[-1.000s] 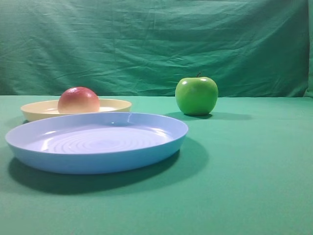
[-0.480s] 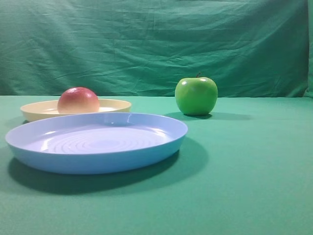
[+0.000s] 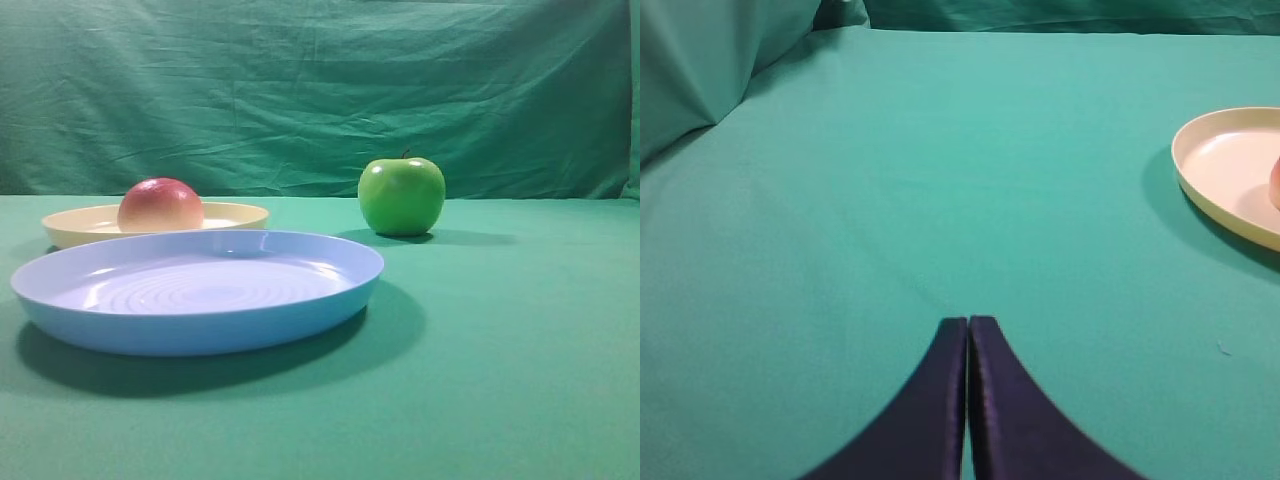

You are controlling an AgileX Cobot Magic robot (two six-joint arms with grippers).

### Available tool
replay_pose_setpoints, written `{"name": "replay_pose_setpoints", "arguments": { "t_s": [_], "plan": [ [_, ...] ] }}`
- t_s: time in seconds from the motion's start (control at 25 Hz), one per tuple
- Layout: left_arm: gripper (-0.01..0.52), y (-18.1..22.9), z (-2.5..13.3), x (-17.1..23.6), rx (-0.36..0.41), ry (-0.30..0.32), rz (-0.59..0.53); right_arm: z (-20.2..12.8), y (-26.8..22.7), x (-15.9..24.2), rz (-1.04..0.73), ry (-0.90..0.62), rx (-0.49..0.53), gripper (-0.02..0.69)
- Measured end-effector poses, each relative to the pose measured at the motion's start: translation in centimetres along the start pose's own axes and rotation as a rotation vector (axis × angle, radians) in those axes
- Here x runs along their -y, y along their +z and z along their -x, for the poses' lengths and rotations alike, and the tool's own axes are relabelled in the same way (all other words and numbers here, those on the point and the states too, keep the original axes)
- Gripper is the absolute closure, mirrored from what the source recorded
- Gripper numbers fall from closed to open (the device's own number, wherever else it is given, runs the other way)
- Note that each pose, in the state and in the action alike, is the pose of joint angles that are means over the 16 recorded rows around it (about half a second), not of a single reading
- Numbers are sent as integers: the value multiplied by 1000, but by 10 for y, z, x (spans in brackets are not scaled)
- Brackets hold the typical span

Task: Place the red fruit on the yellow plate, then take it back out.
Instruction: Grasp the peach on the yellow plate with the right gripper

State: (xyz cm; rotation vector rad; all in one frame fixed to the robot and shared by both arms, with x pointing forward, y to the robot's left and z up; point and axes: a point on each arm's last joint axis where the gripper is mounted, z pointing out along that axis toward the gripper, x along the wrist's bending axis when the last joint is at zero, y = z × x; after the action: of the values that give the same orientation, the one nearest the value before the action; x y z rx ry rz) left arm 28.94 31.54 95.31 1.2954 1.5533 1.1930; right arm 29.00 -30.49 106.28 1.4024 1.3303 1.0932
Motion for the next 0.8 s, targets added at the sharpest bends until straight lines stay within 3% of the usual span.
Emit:
{"name": "replay_pose_setpoints", "arguments": {
  "t_s": [0.44,0.8],
  "plan": [
    [514,0,0,0,0,0,0,0,13,77,-44,34,-18,665],
    [514,0,0,0,0,0,0,-2,23,109,-113,66,-34,665]
  ]
}}
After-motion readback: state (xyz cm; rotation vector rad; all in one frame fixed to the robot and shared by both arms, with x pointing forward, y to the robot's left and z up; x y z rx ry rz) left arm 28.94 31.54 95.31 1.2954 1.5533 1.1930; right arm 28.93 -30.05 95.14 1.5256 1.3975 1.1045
